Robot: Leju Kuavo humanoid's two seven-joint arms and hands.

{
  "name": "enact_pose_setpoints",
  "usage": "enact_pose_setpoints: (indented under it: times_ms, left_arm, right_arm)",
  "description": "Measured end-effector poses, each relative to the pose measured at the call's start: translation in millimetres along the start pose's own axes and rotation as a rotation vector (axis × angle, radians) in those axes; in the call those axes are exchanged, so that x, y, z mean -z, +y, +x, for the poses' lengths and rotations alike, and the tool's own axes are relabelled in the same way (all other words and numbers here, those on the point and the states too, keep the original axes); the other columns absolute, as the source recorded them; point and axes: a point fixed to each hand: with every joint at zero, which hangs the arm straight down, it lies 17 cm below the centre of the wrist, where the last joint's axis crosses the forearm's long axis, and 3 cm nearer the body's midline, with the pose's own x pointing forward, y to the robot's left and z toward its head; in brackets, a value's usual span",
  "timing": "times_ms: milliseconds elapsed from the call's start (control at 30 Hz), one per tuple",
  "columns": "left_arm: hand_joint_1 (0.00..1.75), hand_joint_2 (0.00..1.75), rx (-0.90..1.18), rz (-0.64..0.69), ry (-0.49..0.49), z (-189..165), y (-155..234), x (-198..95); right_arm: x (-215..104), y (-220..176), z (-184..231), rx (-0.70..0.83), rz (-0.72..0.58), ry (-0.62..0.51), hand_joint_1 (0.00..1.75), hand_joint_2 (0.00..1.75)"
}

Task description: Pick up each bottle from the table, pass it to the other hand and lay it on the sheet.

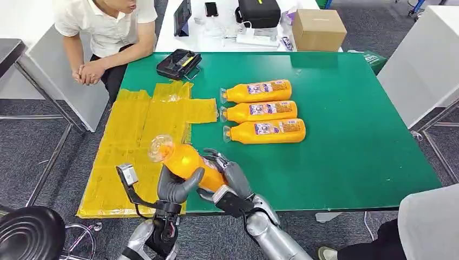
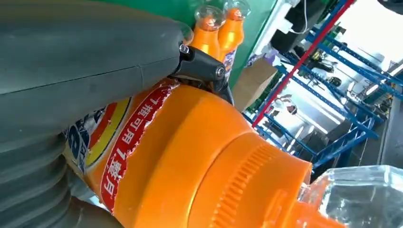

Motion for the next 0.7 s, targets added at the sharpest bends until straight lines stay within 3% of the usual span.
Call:
enact_pose_setpoints:
  times_ms: [100,133,267,467,700]
  left_arm:
    - [1.75,1.75,-0.005,0.005,0.000,0,2,0]
    - [1.75,1.75,-0.003,0.007,-0.001,1,3,0]
    - [1.75,1.75,0.054,0.036,-0.025,4,11,0]
    - [1.75,1.75,0.427,0.173,-0.144,28,43,3]
    - [1.75,1.75,0.829,0.330,-0.378,94,74,2]
  right_arm:
    - [1,0,2,0.011,-0.008,-0.004,0.00,1.75]
    - [1,0,2,0.014,-0.010,-0.005,0.00,0.00]
    - [0,0,5,0.014,-0.027,-0.009,0.00,0.00]
    - [-9,2,12,-0.026,-0.060,-0.024,0.00,0.00]
    - [-17,2,16,-0.055,-0.075,-0.035,0.00,0.00]
